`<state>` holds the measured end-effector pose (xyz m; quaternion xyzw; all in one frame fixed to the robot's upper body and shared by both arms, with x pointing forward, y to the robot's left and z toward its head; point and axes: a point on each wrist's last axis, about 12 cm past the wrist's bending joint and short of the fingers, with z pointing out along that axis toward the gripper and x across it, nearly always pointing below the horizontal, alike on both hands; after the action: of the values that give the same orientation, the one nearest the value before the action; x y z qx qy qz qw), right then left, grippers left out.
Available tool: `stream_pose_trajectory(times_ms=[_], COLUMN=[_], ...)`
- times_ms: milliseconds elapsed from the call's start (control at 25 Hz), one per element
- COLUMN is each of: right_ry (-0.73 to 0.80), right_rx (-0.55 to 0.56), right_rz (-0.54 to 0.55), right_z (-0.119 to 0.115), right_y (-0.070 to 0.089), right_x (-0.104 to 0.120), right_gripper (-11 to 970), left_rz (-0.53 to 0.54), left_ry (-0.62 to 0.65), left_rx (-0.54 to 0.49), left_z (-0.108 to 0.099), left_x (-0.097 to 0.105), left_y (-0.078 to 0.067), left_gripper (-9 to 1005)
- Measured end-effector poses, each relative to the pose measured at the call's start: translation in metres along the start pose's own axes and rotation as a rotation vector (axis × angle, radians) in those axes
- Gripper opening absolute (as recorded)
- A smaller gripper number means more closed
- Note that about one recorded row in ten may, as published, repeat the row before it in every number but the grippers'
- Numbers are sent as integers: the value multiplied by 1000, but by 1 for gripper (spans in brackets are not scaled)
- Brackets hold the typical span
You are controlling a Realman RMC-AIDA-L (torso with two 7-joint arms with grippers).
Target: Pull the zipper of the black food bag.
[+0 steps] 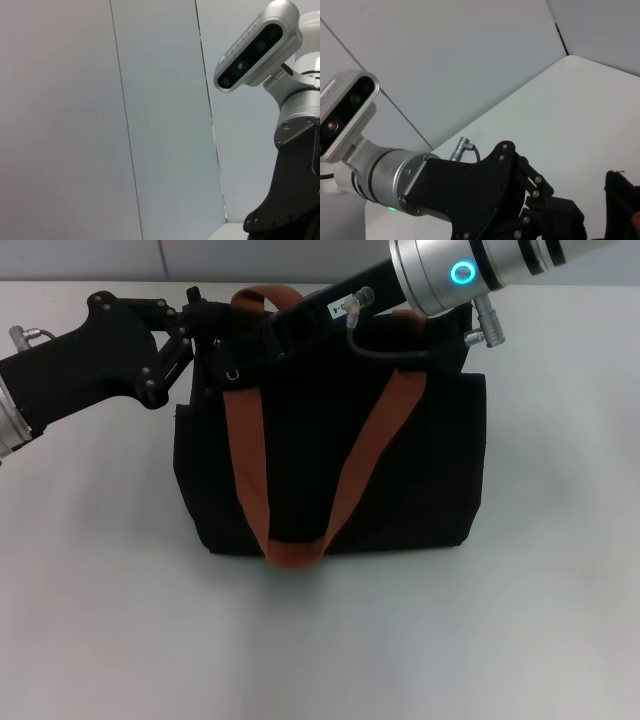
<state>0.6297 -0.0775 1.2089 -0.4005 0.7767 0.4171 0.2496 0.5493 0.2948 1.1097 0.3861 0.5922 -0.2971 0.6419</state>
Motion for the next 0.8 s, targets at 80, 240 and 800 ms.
stream_pose_trajectory(times_ms=[80,240,800], right_ry=[2,7,6], right_rx=[1,1,5], right_rz=[-5,-11,-46], right_z=[0,1,-10], right_y=[0,1,5], right_x=[0,0,1], right_gripper=[164,132,1], left_rz=[-1,-2,-6], left_ry=[0,1,9], left_rx=[-2,-3,-13], left_z=[-1,-2,-4], left_x=[0,1,2], left_y=[0,0,0], left_gripper=[29,32,41])
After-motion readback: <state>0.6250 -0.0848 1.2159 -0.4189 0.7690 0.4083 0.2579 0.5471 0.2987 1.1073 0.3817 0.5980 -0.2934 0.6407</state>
